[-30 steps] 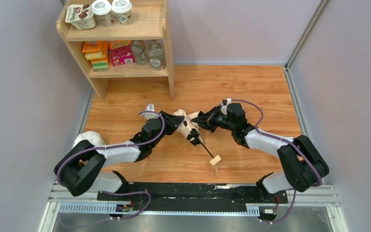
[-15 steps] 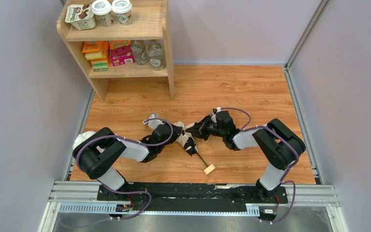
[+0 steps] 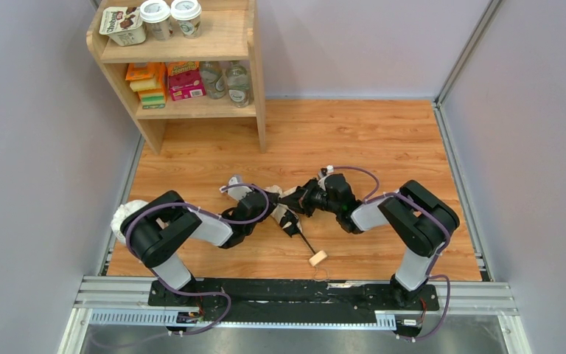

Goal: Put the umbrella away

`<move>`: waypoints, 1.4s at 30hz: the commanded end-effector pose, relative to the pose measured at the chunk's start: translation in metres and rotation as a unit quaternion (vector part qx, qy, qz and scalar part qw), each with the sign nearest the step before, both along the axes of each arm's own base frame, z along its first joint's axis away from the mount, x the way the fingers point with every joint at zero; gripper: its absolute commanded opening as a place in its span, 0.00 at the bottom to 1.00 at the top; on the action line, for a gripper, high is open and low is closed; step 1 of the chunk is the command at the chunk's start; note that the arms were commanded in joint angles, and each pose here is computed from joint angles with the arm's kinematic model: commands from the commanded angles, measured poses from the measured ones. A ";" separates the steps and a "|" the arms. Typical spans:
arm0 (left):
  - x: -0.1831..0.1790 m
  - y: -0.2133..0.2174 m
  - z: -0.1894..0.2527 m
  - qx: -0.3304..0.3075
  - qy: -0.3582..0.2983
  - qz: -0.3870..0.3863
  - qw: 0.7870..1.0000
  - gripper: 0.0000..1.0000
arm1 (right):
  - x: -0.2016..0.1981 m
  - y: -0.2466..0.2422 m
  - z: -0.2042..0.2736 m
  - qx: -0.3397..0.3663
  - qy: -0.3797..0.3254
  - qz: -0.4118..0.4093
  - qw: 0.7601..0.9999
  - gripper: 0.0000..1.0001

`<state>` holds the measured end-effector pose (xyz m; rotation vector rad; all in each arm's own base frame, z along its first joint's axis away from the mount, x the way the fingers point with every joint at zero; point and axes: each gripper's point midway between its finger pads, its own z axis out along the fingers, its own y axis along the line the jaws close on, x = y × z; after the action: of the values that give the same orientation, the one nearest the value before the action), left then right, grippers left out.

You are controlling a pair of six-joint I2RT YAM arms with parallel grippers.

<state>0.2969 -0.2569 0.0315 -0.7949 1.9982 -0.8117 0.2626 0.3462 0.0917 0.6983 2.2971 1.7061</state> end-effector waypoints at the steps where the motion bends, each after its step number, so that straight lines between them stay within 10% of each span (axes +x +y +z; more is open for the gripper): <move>1: -0.031 0.028 -0.056 0.102 0.064 -0.018 0.993 0.00 | -0.018 0.018 0.022 0.037 -0.040 0.038 0.998 0.00; 8: -0.034 0.027 -0.055 0.079 0.042 -0.027 0.996 0.00 | -0.040 0.013 -0.042 -0.024 0.012 0.075 0.997 0.00; 27: -0.039 0.025 -0.057 0.047 0.058 -0.051 0.996 0.00 | -0.065 -0.015 -0.095 -0.248 -0.123 0.187 0.943 0.00; 42: -0.049 0.001 -0.028 -0.097 0.086 -0.074 0.989 0.00 | -0.035 -0.042 -0.134 -0.489 -0.316 0.120 0.804 0.00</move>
<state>0.2874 -0.2505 0.0312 -0.8216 1.9767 -1.0237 0.2321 0.3821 0.0395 -0.2847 2.1829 1.0209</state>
